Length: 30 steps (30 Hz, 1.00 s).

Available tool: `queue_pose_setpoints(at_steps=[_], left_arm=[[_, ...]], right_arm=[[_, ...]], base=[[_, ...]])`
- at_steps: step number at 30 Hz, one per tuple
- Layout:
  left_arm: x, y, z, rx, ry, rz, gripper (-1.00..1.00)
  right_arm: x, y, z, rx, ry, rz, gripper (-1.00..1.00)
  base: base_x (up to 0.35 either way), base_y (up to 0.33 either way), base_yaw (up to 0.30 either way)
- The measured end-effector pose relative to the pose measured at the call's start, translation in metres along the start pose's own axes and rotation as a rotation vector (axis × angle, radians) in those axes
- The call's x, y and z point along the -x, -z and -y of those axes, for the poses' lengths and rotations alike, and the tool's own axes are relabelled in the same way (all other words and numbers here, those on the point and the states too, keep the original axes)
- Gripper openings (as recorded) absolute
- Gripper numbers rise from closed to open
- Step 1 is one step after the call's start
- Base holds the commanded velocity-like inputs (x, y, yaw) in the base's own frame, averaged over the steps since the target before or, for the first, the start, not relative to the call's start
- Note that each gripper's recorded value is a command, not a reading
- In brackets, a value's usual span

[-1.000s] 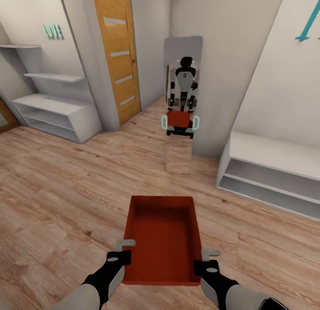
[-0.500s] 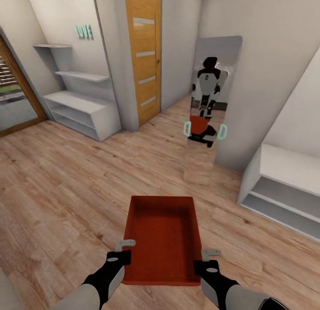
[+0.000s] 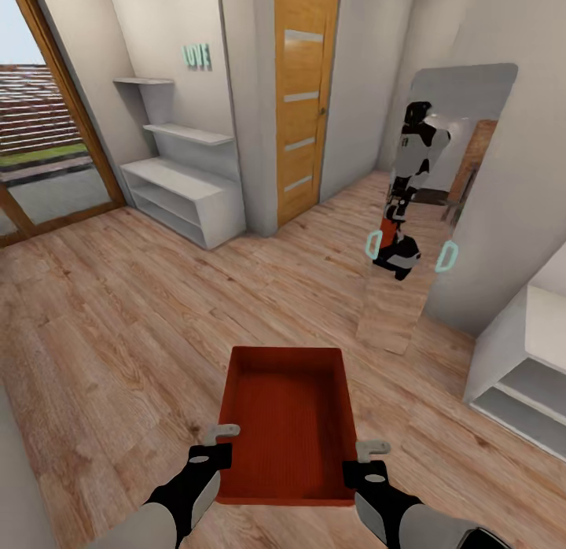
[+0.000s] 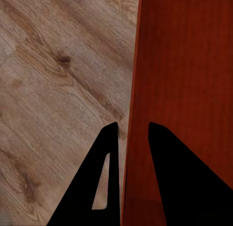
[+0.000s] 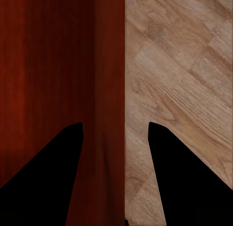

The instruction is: Move the two storage containers from the living room to the garage. In the garage, place one container on the floor and stack the other container on top of it (either order is fine).

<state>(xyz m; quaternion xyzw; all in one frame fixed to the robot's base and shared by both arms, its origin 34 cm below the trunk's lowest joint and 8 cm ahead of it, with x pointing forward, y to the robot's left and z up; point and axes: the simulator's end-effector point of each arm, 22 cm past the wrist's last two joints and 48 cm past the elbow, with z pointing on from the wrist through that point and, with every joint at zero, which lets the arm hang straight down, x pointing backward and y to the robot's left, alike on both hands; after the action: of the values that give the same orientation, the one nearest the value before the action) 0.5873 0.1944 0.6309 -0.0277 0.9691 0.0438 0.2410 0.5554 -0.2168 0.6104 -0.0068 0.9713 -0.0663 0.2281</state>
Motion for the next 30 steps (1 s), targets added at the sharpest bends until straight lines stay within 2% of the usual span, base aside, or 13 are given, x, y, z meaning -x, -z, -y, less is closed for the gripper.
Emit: queue_pose_setpoints(at_steps=[30], left_arm=[[0.0000, 0.0000, 0.0002, 0.000, 0.000, 0.000, -1.00]], right_arm=[[-0.0002, -0.0001, 0.0002, 0.001, -0.001, 0.000, -1.00]], base=[[0.322, 0.000, 0.004]])
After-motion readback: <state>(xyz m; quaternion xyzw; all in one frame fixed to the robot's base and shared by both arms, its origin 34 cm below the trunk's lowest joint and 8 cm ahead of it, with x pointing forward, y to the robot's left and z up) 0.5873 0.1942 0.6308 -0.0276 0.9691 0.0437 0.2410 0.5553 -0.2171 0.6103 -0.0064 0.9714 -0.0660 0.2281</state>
